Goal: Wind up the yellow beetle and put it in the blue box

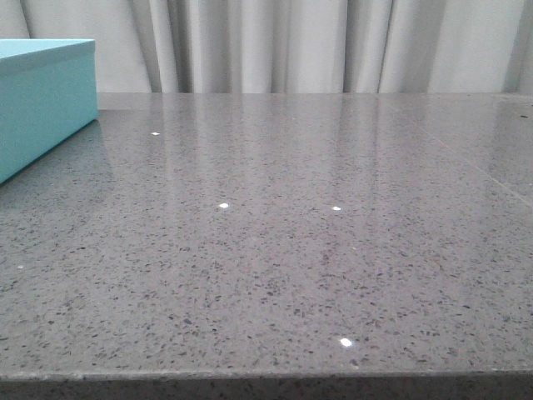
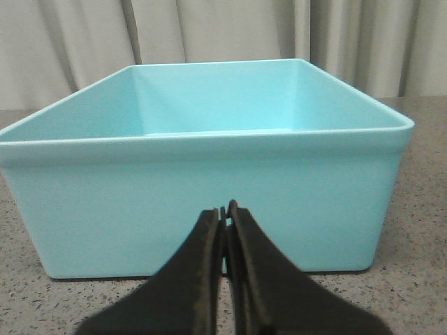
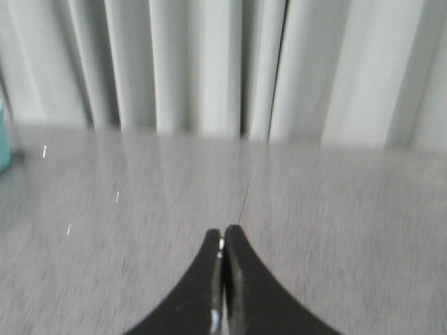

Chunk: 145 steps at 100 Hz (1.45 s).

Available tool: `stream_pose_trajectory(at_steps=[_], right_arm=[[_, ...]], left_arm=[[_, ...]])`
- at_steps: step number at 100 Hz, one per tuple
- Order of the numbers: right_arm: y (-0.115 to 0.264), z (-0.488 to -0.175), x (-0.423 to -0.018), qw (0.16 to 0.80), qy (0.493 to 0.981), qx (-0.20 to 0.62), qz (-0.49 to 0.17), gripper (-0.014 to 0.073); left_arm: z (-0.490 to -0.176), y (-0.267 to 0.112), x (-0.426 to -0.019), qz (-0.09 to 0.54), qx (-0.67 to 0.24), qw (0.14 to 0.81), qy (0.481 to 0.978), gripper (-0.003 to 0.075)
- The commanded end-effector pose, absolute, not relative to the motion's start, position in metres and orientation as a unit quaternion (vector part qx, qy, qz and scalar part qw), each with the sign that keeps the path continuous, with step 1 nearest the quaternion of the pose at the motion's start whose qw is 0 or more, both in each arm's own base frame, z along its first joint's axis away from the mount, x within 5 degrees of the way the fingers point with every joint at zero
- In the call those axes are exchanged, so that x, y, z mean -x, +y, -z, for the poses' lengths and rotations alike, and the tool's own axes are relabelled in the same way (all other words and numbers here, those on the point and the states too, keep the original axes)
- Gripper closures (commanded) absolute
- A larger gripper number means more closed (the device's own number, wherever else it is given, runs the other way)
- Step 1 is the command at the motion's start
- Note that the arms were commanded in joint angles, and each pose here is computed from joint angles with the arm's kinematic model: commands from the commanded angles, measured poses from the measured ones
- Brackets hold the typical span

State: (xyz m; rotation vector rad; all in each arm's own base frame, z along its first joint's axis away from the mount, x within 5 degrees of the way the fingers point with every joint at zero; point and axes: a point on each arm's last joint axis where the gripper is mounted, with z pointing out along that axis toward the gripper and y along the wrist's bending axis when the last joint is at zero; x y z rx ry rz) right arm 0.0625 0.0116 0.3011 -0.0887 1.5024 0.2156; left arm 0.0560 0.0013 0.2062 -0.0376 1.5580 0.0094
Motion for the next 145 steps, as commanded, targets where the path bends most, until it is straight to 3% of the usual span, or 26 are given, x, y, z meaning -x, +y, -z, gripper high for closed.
stream_pose_trajectory(at_steps=[1, 12, 36, 58, 145], right_arm=[[0.011, -0.303, -0.057, 0.801, 0.592, 0.038, -0.087, 0.0663], [0.007, -0.281, -0.054, 0.807, 0.586, 0.018, -0.064, 0.0663], [-0.001, -0.245, -0.055, 0.767, 0.64, -0.026, -0.019, 0.0663], [-0.002, -0.216, -0.055, 0.761, 0.647, -0.038, -0.02, 0.0663], [-0.002, -0.212, -0.054, 0.747, 0.663, -0.044, -0.022, 0.0663]], left_arm=[[-0.207, 0.002, -0.054, -0.004, 0.023, 0.74, 0.673, 0.0739], [-0.207, 0.002, -0.054, -0.004, 0.023, 0.74, 0.673, 0.0739], [-0.207, 0.002, -0.054, -0.004, 0.023, 0.74, 0.673, 0.0739], [-0.207, 0.002, -0.054, -0.004, 0.023, 0.74, 0.673, 0.0739], [-0.207, 0.002, -0.054, -0.004, 0.023, 0.74, 0.673, 0.0739]])
